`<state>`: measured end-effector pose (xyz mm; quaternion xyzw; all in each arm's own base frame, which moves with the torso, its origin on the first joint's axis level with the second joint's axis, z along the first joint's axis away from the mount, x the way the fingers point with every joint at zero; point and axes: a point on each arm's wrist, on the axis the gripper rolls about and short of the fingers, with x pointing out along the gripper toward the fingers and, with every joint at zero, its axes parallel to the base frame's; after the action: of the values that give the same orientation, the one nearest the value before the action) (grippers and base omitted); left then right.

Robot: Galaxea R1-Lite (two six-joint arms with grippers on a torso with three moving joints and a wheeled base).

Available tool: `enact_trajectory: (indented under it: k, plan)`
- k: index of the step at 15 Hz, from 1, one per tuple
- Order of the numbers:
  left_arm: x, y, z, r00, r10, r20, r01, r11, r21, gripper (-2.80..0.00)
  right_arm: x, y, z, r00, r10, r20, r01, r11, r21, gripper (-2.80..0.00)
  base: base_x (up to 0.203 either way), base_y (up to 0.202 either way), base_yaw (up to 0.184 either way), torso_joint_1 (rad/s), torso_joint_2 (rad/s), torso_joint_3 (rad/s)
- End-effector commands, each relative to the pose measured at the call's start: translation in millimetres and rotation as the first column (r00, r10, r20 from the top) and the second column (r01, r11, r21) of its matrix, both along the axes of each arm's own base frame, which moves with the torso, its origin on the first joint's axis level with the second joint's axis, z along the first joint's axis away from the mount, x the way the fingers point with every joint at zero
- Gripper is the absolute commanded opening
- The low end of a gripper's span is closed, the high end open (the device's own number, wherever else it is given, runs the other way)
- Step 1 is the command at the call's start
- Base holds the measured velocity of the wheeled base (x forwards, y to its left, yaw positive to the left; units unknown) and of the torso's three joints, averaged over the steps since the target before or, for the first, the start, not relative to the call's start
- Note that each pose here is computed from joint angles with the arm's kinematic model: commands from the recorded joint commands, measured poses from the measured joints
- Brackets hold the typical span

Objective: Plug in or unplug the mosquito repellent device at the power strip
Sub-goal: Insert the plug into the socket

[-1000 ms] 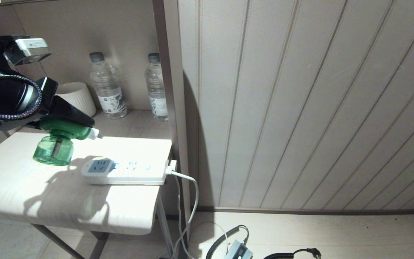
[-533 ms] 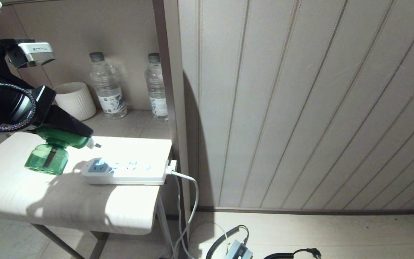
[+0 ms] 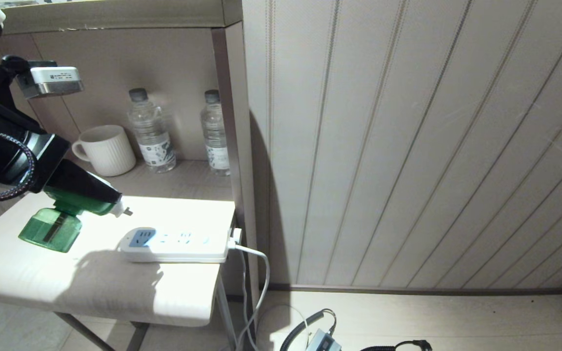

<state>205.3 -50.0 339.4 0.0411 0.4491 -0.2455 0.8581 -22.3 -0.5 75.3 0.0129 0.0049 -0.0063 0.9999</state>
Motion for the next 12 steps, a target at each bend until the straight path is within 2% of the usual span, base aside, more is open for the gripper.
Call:
enact_trajectory:
  k: [1,3,6,9,12]
  plan:
    - [-4.3,-0.8,-1.9,0.998,-0.065,-0.011,0.065,0.997,0.039,-2.80,0.0,0.0,0.0,1.000,0.000,0.001,0.000,1.000,0.000,-2.80,0.000,0.000,0.000,0.190,-0.46,-0.263]
    - [-7.1,-0.6,-6.1,0.990,-0.138,-0.036,0.141,0.986,0.085,-2.80,0.0,0.0,0.0,1.000,0.001,0.001,-0.001,1.000,0.000,-2.80,0.000,0.000,0.000,0.198,-0.48,-0.275]
    - [-4.2,-1.4,-21.7,0.957,-0.267,-0.117,0.283,0.947,0.152,-2.80,0.0,0.0,0.0,1.000,0.002,0.001,-0.002,1.000,0.002,-2.80,0.000,0.000,0.000,0.209,-0.49,-0.277]
    - [18.4,-7.9,-47.7,0.939,-0.280,-0.199,0.321,0.921,0.218,-2.80,0.0,0.0,-0.1,1.000,0.000,-0.001,0.000,1.000,0.003,-2.80,0.000,0.000,0.000,0.072,-0.17,-0.090]
    - [32.5,-13.0,-63.3,0.938,-0.311,-0.150,0.341,0.903,0.260,-2.80,0.0,0.0,-0.1,1.000,0.001,-0.001,-0.001,1.000,0.003,-2.80,0.000,0.000,0.000,0.010,-0.02,-0.011]
